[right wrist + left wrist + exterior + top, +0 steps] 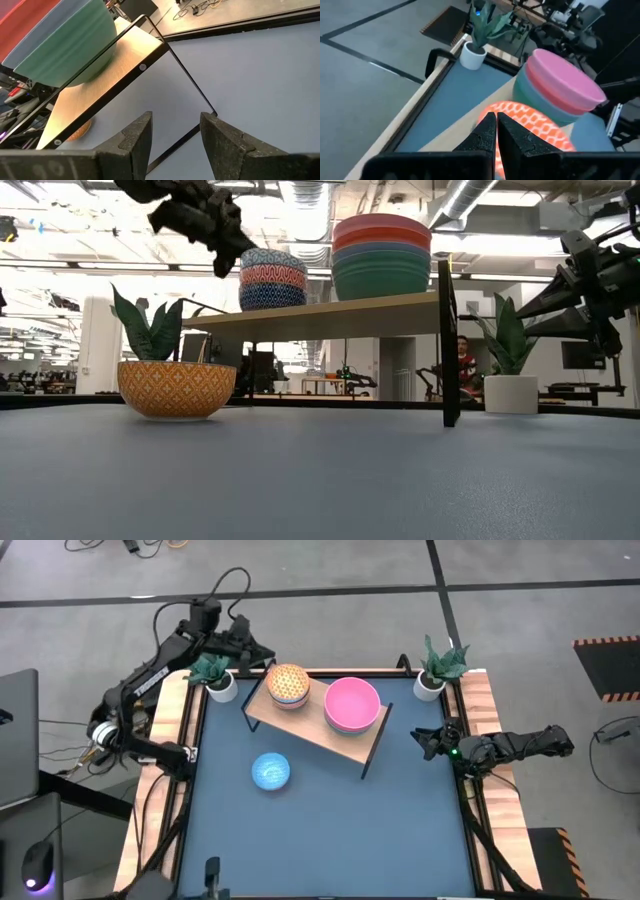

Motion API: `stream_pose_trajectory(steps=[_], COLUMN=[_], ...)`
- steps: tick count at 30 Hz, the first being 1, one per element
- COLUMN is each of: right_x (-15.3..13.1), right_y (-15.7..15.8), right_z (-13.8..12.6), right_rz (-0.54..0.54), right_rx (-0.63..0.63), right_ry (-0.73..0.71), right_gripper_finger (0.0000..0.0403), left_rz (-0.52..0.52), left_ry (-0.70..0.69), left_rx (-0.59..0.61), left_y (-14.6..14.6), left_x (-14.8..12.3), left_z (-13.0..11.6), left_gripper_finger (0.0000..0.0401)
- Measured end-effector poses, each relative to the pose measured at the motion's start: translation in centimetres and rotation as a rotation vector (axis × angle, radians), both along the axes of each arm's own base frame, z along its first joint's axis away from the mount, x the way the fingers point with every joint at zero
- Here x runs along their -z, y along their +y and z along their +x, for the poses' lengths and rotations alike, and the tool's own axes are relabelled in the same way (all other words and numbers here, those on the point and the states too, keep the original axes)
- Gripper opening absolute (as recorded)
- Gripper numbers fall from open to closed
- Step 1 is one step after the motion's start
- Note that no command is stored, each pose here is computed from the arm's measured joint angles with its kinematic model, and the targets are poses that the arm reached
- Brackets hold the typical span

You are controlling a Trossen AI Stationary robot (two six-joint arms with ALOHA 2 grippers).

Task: Place and stack bowls onto a shelf
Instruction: Stack the printed orange bowl onto the printed blue bowl on the shelf, then stack the printed blue bowl on the printed orange bowl on the shelf

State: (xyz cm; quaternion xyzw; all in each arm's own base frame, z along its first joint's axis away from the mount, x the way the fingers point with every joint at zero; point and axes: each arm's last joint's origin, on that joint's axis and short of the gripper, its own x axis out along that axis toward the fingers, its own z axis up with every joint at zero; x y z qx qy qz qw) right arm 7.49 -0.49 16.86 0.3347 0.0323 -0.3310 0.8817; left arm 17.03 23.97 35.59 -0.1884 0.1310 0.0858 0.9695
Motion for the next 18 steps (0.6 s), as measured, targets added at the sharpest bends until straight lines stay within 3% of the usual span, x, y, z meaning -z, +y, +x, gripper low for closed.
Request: stream_pose_trajectory(steps=[4, 12, 18], right_x=[0.0, 0.0, 0.0], right_y=[0.0, 0.0, 0.0], right_z=[0.0, 0.0, 0.0], right_rz=[0.000, 0.000, -0.018], right_rx=[0.000, -0.001, -0.008], right_ry=[0.000, 0.000, 0.014], right_gripper_finger=[0.0191, 0.0191, 0.0191], left_rz=[-0.010, 0.063, 0.077], left_ry=[-0.026, -0.019, 0.173], left_rx=[0.014, 0.153, 0.226], left_y=[-2.4, -11.6, -17.1], left_x=[-1.8, -5.0, -3.5], left_z=[-0.5, -0.3, 2.5], left_gripper_finger=[0.0000, 0.0000, 0.0003])
